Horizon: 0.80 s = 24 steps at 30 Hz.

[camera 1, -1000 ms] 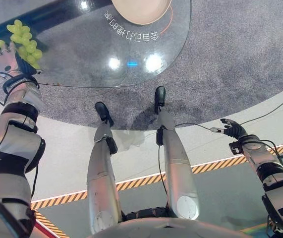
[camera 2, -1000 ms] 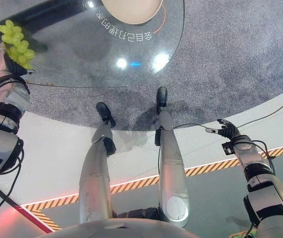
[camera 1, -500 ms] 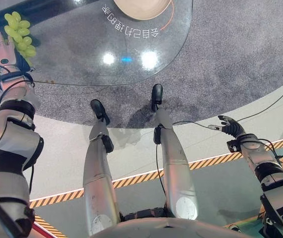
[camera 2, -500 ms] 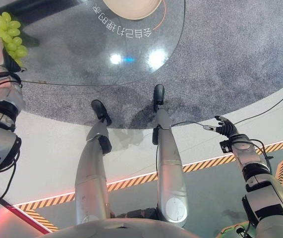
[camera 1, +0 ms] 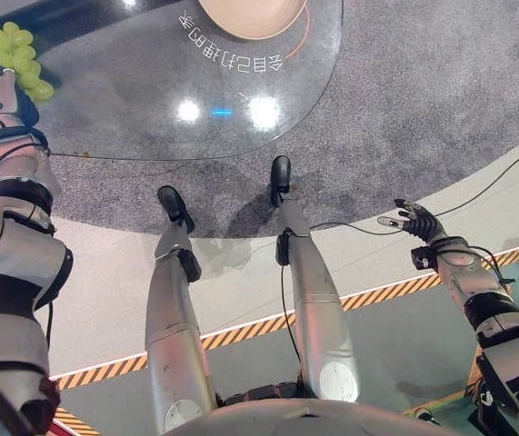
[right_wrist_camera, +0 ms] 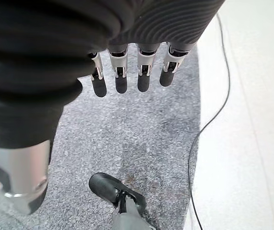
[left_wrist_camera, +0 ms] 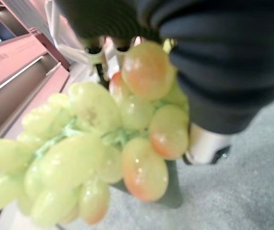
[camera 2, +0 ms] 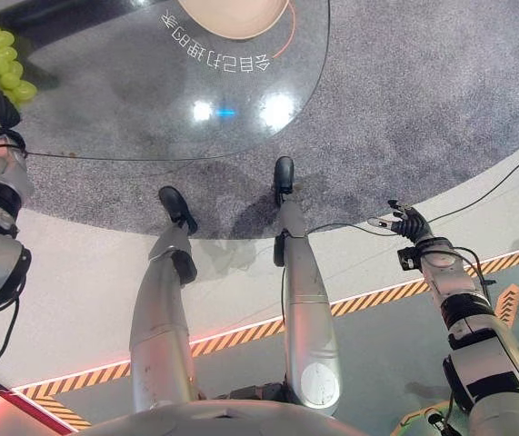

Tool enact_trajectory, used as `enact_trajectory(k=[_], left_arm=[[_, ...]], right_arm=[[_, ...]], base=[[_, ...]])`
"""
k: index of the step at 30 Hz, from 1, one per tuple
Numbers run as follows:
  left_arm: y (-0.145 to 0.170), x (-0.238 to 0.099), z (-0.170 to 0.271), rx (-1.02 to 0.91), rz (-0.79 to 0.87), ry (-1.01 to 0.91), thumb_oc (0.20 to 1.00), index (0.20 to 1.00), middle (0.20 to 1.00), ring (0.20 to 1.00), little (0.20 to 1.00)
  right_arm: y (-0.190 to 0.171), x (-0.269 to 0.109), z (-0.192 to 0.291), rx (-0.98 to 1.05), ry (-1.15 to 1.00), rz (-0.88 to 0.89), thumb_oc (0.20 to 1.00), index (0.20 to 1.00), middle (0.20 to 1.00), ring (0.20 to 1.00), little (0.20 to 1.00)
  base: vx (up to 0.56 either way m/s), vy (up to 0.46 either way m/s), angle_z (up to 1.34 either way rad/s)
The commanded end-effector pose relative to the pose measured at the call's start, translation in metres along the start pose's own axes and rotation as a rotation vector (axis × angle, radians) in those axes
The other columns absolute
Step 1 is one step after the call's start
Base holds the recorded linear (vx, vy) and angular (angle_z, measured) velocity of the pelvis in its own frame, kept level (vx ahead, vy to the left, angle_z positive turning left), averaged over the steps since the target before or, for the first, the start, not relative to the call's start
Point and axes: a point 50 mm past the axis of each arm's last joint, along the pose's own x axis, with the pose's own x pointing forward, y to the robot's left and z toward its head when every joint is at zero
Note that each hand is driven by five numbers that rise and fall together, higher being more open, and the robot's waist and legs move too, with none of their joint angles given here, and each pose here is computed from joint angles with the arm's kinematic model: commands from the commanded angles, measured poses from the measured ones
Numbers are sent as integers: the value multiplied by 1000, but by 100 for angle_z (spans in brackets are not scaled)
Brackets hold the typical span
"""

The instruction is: Pick up fruits into the plate

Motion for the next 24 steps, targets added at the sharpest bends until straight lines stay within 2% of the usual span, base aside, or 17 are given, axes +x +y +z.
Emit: enact_trajectory(k=[1,4,6,7,9,13,16,24], left_arm=[[-14,-7,-8,-141,-27,29,200,200,200,200,200],[-8,-5,-3,-308,9,61,200,200,200,200,200],[2,-2,5,-517,52,80,200,200,200,200,200],[4,-1,6,-543,54,83,200,200,200,200,200],[18,3,18,-752,93,68,200,200,200,200,200],[38,5,41,-1029,112,19,200,200,200,200,200],[45,2,57,-1205,87,-12,200,200,200,200,200],[62,-12,97,-1528,-9,-132,200,200,200,200,200]], right_arm=[[3,-4,-5,0,1,7,1000,1000,1000,1000,1000],[9,-5,-7,-3,0,21,1000,1000,1000,1000,1000],[20,-5,-9,-3,-1,40,1000,1000,1000,1000,1000],[22,-5,-9,-4,-1,43,1000,1000,1000,1000,1000],[33,-5,-9,-6,-8,65,1000,1000,1000,1000,1000],[55,-8,-10,-7,-13,99,1000,1000,1000,1000,1000],[65,-9,-9,-9,-21,116,1000,1000,1000,1000,1000],[80,-11,-4,-13,-27,137,1000,1000,1000,1000,1000]], base=[[0,0,0],[0,0,0],[-5,-16,1],[-11,-41,3],[-13,-49,6],[-11,-45,6],[-10,-39,2],[-7,-25,5]])
